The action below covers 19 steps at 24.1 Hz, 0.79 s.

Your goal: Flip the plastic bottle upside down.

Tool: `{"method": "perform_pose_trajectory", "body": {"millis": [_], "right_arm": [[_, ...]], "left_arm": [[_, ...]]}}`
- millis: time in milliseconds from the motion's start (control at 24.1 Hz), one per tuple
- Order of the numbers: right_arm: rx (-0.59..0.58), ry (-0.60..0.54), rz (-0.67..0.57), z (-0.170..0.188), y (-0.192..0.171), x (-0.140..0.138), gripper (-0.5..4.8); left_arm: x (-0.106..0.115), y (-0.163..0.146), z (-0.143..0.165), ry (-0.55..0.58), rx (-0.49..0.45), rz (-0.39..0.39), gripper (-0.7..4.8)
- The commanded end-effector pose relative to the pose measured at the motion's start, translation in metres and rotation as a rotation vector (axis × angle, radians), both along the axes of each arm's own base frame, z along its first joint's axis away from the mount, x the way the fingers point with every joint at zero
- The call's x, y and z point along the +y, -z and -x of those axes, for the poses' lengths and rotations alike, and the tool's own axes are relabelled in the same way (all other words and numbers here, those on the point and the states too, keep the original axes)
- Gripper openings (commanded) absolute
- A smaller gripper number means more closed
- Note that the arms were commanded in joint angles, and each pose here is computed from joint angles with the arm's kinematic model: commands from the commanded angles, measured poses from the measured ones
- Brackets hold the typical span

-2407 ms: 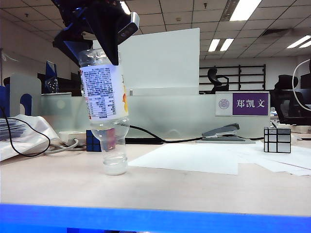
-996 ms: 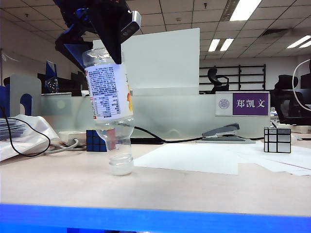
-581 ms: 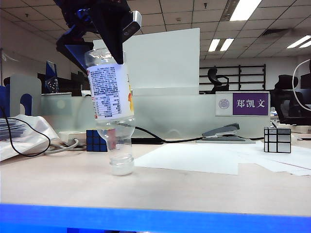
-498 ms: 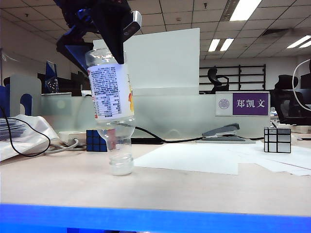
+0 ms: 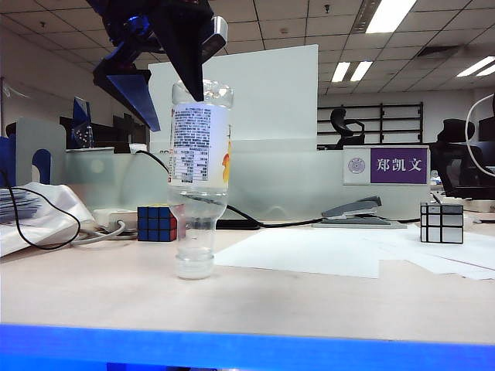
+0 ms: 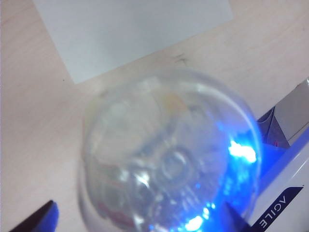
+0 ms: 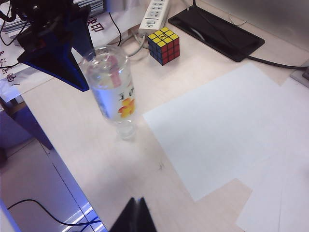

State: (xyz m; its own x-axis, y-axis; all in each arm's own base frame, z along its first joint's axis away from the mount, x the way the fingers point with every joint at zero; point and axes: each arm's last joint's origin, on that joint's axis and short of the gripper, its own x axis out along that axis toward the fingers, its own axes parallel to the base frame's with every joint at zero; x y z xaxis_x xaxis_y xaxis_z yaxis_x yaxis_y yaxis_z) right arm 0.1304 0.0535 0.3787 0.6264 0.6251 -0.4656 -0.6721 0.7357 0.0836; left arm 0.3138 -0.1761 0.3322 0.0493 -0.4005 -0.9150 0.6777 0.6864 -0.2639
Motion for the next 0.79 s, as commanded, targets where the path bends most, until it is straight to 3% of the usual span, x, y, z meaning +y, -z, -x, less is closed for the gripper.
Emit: {"method": "perform_pose_trajectory", "body": {"millis": [41, 290, 373, 498, 788], "right_arm": [[-0.018, -0.003, -0.012, 0.0004, -0.0025, 0.0002, 0.04], [-0.021, -0.003, -0.013, 0.0001, -0.0026, 0.0003, 0.04], [-0.025, -0.003, -0.014, -0.0001, -0.003, 0.0004, 0.04], [-0.024, -0.003, -0.014, -0.0002, -0.0029, 0.0004, 0.04], [-0.024, -0.003, -0.014, -0.0001, -0.0029, 0.0004, 0.04]], "left_arm": [[-0.001, -0.0007, -0.0003, 0.003, -0.007, 0.011, 4.36], [-0.001, -0.0007, -0.0003, 0.004, -0.007, 0.012, 4.37], [-0.0014, -0.0008, -0.0001, 0.008, 0.0, 0.026, 4.68], [-0.0017, -0.0012, -0.0002, 0.01, 0.001, 0.036, 4.69], [0.0004, -0.0002, 0.0026, 0.005, 0.024, 0.0, 4.79]]}}
